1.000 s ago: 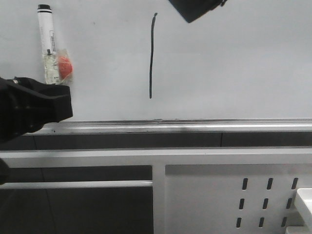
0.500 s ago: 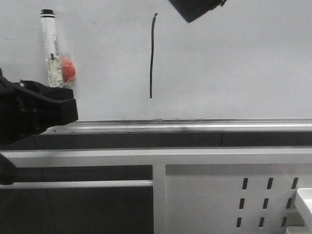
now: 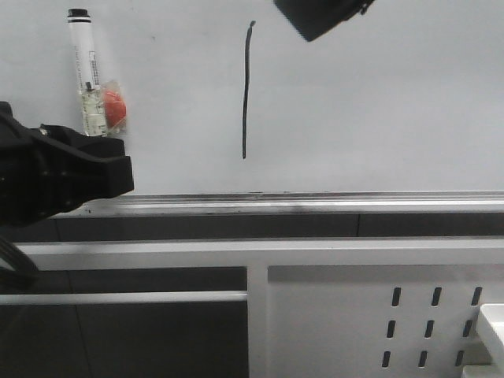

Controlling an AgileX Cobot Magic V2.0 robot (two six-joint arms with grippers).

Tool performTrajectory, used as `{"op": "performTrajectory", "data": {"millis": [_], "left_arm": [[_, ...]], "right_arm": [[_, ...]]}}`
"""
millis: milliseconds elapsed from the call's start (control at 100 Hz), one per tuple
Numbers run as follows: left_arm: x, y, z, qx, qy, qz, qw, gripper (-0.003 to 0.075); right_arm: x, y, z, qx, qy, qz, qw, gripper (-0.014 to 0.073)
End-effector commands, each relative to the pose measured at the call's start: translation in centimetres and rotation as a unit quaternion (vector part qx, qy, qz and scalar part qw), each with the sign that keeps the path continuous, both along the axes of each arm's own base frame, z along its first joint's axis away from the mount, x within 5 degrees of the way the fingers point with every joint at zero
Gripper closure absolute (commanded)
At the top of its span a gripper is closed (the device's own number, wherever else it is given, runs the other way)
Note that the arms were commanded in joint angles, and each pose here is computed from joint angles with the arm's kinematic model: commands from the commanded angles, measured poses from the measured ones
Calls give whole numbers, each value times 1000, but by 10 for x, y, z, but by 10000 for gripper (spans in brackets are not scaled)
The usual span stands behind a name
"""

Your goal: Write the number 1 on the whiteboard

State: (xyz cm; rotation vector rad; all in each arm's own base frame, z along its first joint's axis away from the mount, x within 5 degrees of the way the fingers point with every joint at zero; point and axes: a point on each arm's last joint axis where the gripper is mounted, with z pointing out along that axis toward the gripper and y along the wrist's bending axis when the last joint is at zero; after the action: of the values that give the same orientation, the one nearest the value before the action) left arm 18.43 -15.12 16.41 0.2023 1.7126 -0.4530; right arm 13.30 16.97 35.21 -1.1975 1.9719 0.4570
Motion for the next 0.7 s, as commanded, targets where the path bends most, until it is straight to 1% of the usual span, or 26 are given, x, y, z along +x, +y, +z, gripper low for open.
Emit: {"op": "performTrajectory", "data": {"millis": [0,70,130,220,290,550,690], "left_arm": [[5,1,31,-67,-121,30,990,736],[5,1,31,-67,-121,29,990,697],[5,0,31,-67,-122,26,990,615],[5,0,31,-67,-122,26,990,510],[5,0,31,-67,-122,26,990,458],[4,-1,31,-63,-124,14,990,450],[-3,-2,30,-54,-127,-19,990,450]], "right_arm": [[0,-3,16,34,-32,-6,999,664],[0,-3,16,34,-31,-6,999,664],[0,-3,16,34,-31,-6,999,664],[0,-3,16,34,-31,-6,999,664],[0,-3,16,34,-31,-6,999,664],[0,-3,16,34,-31,-6,999,664],[-1,-5,17,34,-37,-5,999,664]]}}
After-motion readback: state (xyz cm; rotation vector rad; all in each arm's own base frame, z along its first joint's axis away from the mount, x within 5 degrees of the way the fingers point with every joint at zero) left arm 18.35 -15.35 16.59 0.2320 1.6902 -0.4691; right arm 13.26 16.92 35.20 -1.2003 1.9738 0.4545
